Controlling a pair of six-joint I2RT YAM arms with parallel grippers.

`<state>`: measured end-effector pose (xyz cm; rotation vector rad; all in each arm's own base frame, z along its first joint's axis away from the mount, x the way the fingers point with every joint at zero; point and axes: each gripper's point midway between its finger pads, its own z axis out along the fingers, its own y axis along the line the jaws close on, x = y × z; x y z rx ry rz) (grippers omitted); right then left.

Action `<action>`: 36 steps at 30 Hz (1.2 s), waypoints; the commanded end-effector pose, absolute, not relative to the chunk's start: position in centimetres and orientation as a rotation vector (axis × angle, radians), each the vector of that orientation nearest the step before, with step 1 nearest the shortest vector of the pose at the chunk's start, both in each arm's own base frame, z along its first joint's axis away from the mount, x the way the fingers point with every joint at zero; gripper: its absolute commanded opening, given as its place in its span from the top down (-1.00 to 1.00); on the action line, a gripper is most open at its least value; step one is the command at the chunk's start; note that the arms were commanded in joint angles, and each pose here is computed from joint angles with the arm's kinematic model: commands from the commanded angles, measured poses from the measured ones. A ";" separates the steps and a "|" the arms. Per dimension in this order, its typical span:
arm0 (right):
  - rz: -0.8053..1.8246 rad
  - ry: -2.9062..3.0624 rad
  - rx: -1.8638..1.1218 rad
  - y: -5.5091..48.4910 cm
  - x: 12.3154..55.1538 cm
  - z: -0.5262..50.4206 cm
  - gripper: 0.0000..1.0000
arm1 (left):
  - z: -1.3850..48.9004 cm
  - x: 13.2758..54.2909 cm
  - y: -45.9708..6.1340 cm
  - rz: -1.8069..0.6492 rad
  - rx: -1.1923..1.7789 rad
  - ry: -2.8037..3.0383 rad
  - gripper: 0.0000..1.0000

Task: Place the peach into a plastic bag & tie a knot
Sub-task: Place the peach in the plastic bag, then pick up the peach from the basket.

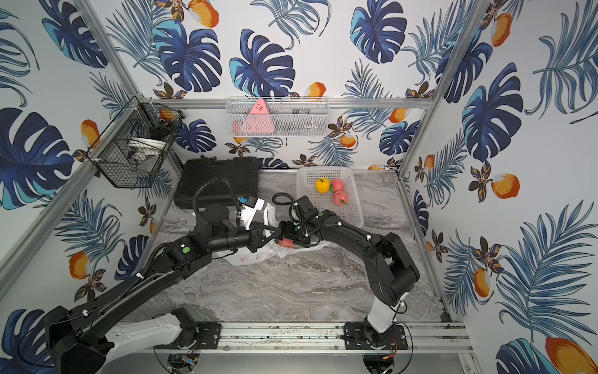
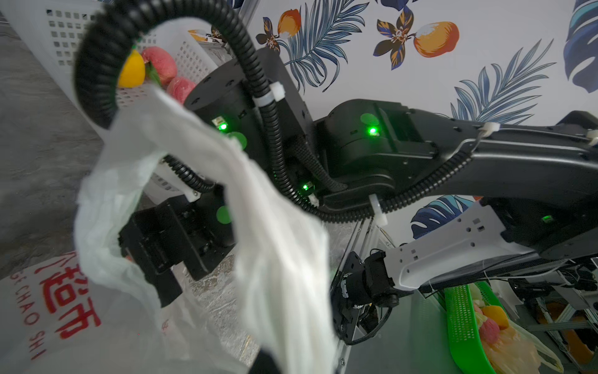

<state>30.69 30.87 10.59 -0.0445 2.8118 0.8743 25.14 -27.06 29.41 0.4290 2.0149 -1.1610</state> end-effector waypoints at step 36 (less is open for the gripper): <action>0.055 2.448 0.360 14.3 61.8 4.7 -0.75 | 28.0 27.9 -25.5 -1.186 0.432 2.139 1.00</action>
